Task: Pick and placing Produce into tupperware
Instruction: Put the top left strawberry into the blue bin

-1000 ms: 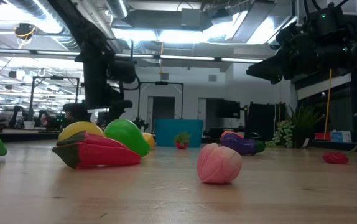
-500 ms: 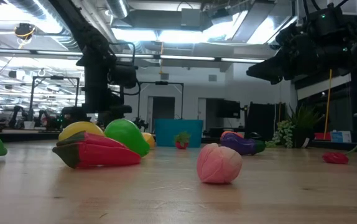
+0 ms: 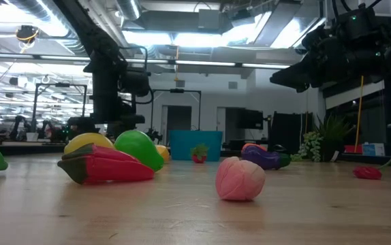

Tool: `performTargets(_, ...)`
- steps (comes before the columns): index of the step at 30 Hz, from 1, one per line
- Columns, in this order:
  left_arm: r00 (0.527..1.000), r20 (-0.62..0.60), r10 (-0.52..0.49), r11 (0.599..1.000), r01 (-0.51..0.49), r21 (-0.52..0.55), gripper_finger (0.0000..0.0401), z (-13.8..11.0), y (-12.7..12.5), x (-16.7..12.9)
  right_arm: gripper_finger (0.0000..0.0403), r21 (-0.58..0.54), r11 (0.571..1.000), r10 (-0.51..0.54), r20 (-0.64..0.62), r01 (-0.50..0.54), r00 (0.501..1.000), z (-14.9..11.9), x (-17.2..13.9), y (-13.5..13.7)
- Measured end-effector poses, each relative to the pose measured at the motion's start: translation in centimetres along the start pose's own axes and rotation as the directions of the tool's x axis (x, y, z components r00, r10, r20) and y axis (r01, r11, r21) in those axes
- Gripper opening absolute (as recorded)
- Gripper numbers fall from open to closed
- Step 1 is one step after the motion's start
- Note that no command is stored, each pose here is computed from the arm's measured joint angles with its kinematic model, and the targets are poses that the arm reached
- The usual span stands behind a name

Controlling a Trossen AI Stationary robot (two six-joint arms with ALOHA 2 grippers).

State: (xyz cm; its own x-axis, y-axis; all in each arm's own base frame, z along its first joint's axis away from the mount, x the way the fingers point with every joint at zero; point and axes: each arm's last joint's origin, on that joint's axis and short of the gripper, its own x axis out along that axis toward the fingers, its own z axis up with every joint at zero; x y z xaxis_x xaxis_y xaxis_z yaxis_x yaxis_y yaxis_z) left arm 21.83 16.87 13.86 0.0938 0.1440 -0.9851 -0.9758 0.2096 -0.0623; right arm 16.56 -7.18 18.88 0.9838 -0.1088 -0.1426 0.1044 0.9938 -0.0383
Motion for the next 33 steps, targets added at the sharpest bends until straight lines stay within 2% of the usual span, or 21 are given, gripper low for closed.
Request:
performTargets(5, 1.0, 0.013, 0.012, 1.0, -0.012, 0.0, 0.031, 0.05, 0.03, 0.03, 0.0123, 0.0, 1.0, 0.0, 0.0, 0.0, 1.0, 0.0, 0.0, 0.0)
performTargets(16, 0.998, 0.058, -0.002, 1.0, 0.002, 0.002, 0.0227, 0.43, -0.2, 0.06, 0.0123, 0.001, 1.0, 0.001, -0.002, -0.001, 1.0, -0.02, 0.0, 0.01)
performTargets(22, 0.999, 0.022, -0.036, 0.999, 0.036, 0.009, 0.0193, 0.33, -0.25, 0.04, 0.0123, 0.004, 1.0, 0.001, -0.012, -0.001, 1.0, -0.12, 0.0, 0.01)
performTargets(25, 0.999, 0.009, -0.047, 0.999, 0.047, 0.01, 0.0192, 0.29, -0.27, 0.02, 0.0123, 0.007, 1.0, 0.002, -0.018, -0.002, 1.0, -0.19, 0.0, 0.02)
performTargets(33, 0.999, -0.006, -0.053, 0.999, 0.053, 0.012, 0.022, 0.2, -0.28, 0.01, 0.0123, 0.009, 1.0, 0.003, -0.025, -0.003, 1.0, -0.26, 0.0, 0.03)
